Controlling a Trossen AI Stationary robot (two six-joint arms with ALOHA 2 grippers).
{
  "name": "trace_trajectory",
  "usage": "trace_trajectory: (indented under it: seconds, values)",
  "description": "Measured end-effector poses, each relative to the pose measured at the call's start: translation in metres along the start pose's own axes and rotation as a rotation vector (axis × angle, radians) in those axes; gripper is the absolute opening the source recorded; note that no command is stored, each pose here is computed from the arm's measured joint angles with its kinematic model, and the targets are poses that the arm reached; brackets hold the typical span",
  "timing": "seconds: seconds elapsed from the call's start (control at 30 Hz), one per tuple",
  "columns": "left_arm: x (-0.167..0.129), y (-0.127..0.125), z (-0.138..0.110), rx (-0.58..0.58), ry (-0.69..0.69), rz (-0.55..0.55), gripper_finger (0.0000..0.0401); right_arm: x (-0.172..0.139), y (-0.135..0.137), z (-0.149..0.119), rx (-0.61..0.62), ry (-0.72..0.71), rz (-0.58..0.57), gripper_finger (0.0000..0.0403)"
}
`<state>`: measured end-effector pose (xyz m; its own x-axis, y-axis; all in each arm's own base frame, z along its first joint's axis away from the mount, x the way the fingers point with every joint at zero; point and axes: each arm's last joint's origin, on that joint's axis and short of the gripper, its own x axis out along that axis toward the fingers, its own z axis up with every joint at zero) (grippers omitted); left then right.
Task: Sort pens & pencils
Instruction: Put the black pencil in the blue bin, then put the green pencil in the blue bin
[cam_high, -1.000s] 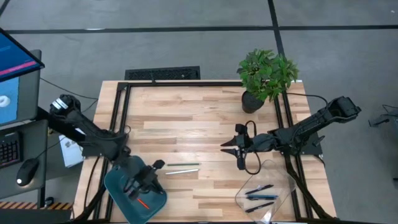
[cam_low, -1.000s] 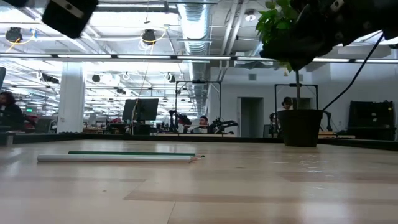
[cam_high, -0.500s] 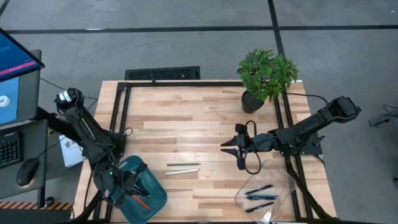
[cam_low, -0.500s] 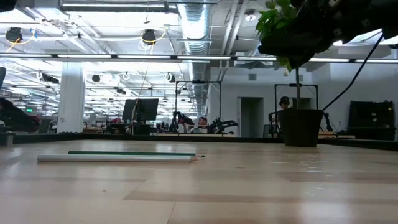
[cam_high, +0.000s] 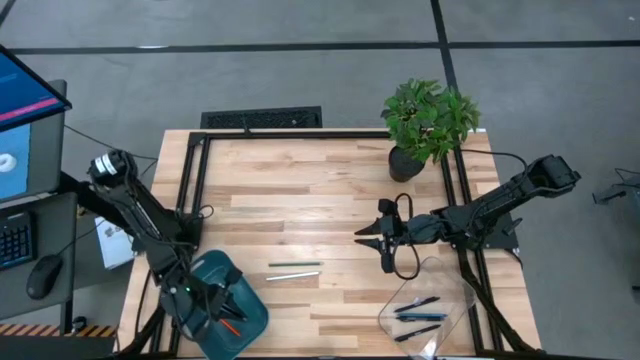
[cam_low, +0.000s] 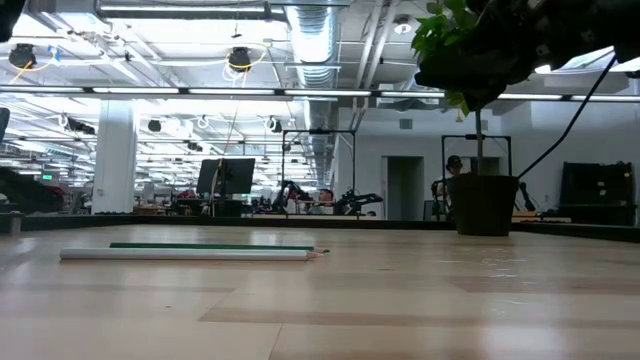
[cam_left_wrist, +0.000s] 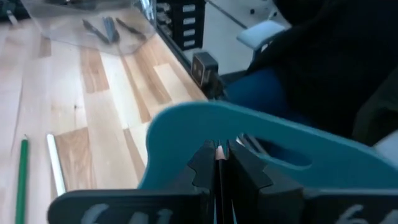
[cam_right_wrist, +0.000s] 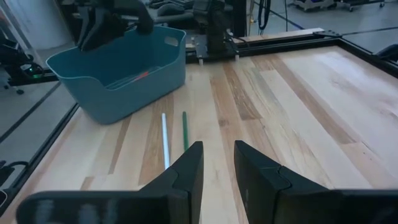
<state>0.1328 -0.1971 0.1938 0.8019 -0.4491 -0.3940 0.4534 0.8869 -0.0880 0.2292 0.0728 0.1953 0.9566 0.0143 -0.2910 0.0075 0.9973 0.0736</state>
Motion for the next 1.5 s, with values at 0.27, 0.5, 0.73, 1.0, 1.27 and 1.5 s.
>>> trace_trajectory:
  seconds: [0.27,0.5,0.73,1.0,1.27,1.5]
  values:
    - [0.015,-0.003,-0.014,-0.005,0.052,0.019,0.0011,0.000,0.000,0.000,0.000,0.001,0.000,0.0113]
    - [0.016,-0.003,-0.018,-0.001,0.073,0.030,0.0011,0.000,0.000,0.000,0.019,0.001,0.000,0.0113]
    - [0.016,-0.001,-0.019,-0.032,0.066,0.093,0.0021,0.000,0.000,0.000,0.018,0.001,0.001,0.0113]
    - [0.015,0.003,-0.024,-0.079,0.098,0.163,0.0069,0.000,0.000,0.000,0.017,0.003,0.001,0.0113]
    - [0.015,0.002,-0.024,-0.079,0.100,0.156,0.0084,0.000,0.000,0.000,0.016,0.003,0.001,0.0113]
    - [0.015,0.002,-0.023,-0.086,0.082,0.170,0.0084,0.000,0.000,0.000,0.016,0.003,0.001,0.0113]
